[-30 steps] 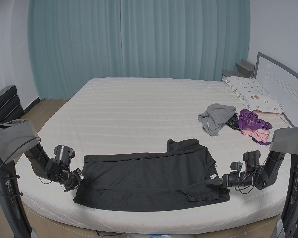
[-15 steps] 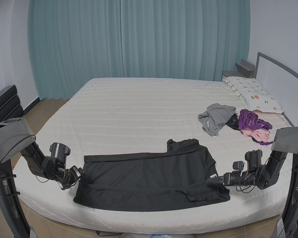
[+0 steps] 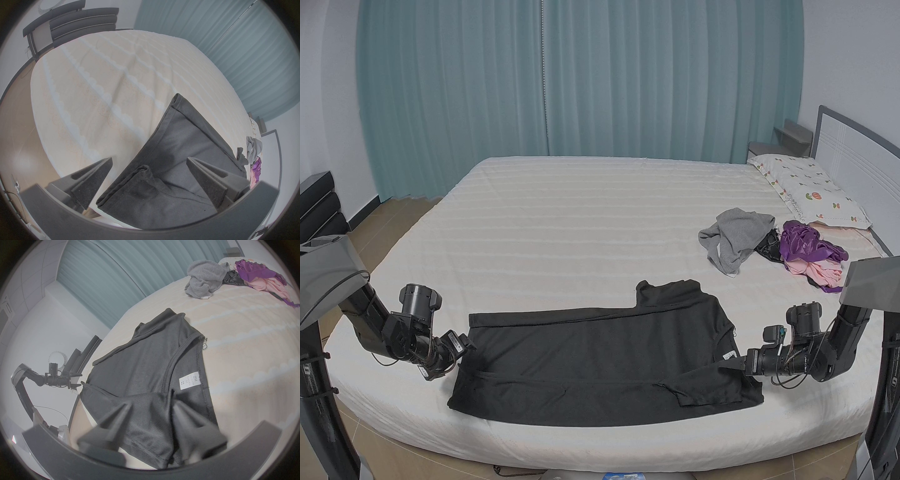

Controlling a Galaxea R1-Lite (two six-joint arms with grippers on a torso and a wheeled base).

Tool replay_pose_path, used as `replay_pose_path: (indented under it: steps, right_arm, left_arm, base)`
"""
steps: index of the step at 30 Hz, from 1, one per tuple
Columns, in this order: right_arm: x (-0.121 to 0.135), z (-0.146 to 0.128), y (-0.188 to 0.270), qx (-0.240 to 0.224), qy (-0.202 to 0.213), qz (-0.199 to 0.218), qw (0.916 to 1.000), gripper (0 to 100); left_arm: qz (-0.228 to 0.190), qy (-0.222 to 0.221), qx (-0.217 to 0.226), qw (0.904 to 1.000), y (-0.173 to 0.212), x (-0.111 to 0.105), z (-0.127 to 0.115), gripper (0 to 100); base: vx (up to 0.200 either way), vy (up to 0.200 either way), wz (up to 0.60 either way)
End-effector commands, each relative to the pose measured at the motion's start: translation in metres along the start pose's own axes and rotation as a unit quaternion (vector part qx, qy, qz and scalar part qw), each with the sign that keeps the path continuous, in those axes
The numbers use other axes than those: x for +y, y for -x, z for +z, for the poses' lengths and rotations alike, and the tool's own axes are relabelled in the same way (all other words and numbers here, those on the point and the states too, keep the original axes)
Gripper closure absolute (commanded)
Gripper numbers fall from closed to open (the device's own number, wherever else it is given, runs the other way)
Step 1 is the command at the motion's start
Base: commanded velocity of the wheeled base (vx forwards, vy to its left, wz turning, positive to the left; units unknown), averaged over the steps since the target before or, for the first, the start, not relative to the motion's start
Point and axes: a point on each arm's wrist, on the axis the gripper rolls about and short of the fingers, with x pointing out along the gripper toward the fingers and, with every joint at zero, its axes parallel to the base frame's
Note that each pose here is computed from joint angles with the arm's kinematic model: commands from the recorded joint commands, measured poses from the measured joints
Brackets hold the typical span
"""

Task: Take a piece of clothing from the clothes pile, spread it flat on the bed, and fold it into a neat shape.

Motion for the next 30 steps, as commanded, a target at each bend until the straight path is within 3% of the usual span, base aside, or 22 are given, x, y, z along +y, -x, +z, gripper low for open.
replay_pose_path:
  steps: [1,18,19,30]
  right_arm:
    - [-0.001,0.0,-0.002,-0.002,0.001,-0.008,1.0,100]
    - [-0.008,0.004,0.005,-0.014,-0.008,-0.018,0.9997,100]
    - [-0.009,0.003,0.005,-0.012,-0.009,-0.018,0.9997,0]
    - [-0.005,0.006,0.008,-0.02,-0.007,-0.014,0.9997,0]
  left_arm:
    - [-0.013,0.0,-0.014,0.9998,0.012,-0.004,0.004,0]
    - [-0.044,0.011,-0.011,0.9989,0.022,-0.027,-0.01,0]
    - [-0.046,0.01,-0.009,0.9988,0.023,-0.029,-0.012,0]
    - [-0.049,-0.018,0.016,0.9985,0.021,-0.042,-0.035,0]
  base:
    - [0.0,0.0,0.0]
    - [0.0,0.0,0.0]
    - [0.0,0.0,0.0]
    - [0.0,0.0,0.0]
